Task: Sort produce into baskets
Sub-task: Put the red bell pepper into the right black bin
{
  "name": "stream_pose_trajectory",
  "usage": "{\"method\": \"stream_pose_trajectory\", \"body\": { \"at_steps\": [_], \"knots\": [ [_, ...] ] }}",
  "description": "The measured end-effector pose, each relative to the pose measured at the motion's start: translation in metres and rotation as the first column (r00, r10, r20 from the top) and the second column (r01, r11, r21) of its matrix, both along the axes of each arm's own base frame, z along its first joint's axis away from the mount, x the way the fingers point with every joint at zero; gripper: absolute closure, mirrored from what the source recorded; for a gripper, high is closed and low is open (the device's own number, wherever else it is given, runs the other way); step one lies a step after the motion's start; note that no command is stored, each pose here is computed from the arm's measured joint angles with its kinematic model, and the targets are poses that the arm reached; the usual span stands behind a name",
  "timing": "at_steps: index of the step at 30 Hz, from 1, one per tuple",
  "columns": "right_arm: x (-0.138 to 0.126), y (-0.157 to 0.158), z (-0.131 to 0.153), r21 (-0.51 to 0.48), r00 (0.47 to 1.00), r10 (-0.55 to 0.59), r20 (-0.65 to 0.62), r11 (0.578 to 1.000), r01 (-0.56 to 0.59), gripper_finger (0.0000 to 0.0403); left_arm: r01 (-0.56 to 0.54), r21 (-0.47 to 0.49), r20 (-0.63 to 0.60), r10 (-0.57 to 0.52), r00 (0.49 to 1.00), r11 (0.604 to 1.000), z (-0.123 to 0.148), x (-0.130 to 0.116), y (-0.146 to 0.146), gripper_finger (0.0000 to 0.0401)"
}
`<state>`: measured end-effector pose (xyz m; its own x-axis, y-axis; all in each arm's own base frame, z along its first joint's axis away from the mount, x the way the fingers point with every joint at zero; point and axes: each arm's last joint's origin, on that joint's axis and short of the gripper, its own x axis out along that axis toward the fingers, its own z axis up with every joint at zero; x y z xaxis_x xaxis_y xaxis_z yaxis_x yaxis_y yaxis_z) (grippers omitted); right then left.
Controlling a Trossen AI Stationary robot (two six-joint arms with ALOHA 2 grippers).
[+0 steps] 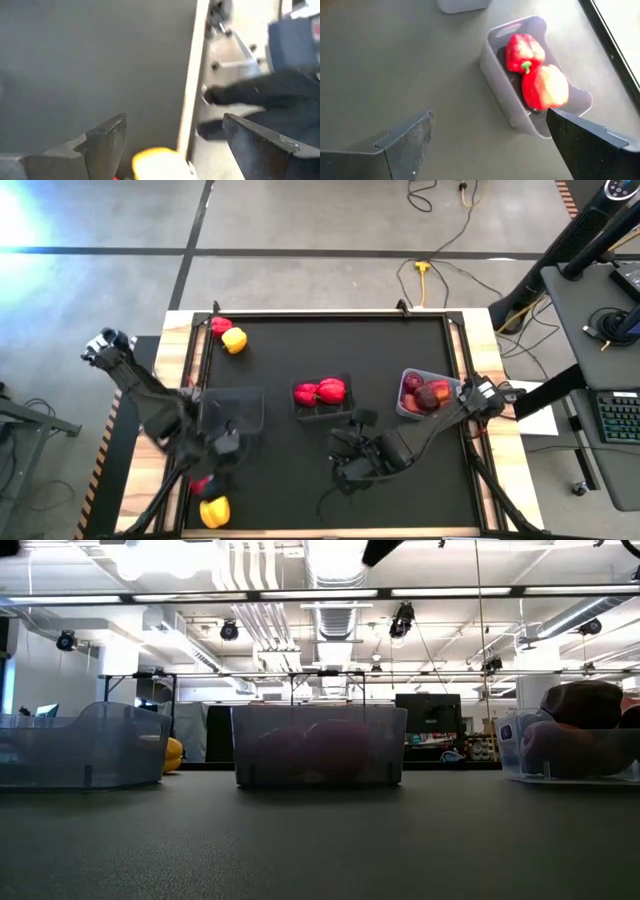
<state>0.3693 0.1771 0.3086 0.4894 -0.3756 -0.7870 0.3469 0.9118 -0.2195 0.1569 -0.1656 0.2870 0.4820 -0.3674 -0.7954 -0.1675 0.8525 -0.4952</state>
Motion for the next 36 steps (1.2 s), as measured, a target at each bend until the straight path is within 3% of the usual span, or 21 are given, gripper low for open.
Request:
{"method": "stream_pose_trajectory", "body": {
  "at_steps": [2, 6, 12, 14, 17, 22, 25, 28, 31, 33, 36],
  "knots": [
    [0.006, -0.011, -0.001, 0.023, 1.000, -0.025, 0.003, 0.999, 0.025, 0.0026, 0.028, -0.014, -0.042, -0.028, 0.999, 1.000, -0.005, -0.012, -0.015, 0.0090],
    [0.019, -0.027, 0.000, 0.057, 0.999, -0.041, 0.028, 0.998, 0.039, 0.0026, 0.031, 0.048, -0.164, -0.023, 0.986, 0.998, -0.021, -0.035, -0.035, 0.0090],
    [0.025, -0.030, 0.002, 0.066, 0.997, -0.026, 0.068, 0.998, 0.022, 0.0026, 0.028, 0.171, -0.263, 0.018, 0.965, 0.985, -0.037, -0.043, -0.037, 0.0090],
    [0.026, -0.030, 0.002, 0.078, 0.996, -0.037, 0.082, 0.996, 0.031, 0.0026, 0.085, 0.198, -0.299, -0.023, 0.954, 0.977, -0.040, -0.044, -0.037, 0.0090],
    [0.026, -0.030, 0.001, 0.122, 0.997, -0.028, 0.068, 0.992, 0.020, 0.0026, 0.261, 0.234, -0.367, -0.163, 0.916, 0.937, -0.041, -0.049, -0.031, 0.0079],
    [0.025, -0.027, 0.001, 0.210, 0.994, -0.082, 0.070, 0.976, 0.066, 0.0026, 0.534, 0.278, -0.447, -0.384, 0.808, 0.799, -0.041, -0.055, -0.020, 0.0031],
    [0.021, -0.018, -0.001, 0.250, 0.989, -0.129, 0.078, 0.963, 0.105, 0.0026, 0.678, 0.286, -0.446, -0.533, 0.719, 0.677, -0.045, -0.053, -0.023, 0.0007],
    [0.015, -0.005, -0.004, 0.289, 0.981, -0.174, 0.080, 0.946, 0.145, 0.0026, 0.790, 0.290, -0.468, -0.640, 0.610, 0.541, -0.052, -0.051, -0.027, 0.0007],
    [0.008, 0.008, -0.007, 0.307, 0.972, -0.213, 0.094, 0.936, 0.175, 0.0026, 0.863, 0.261, -0.500, -0.705, 0.504, 0.432, -0.061, -0.049, -0.033, 0.0010],
    [0.004, 0.015, -0.011, 0.310, 0.967, -0.234, 0.100, 0.931, 0.193, 0.0026, 0.892, 0.252, -0.511, -0.732, 0.452, 0.375, -0.067, -0.046, -0.036, 0.0009],
    [-0.001, 0.022, -0.017, 0.321, 0.960, -0.262, 0.094, 0.921, 0.220, 0.0026, 0.913, 0.232, -0.541, -0.735, 0.409, 0.336, -0.076, -0.042, -0.038, 0.0006]
  ]
}}
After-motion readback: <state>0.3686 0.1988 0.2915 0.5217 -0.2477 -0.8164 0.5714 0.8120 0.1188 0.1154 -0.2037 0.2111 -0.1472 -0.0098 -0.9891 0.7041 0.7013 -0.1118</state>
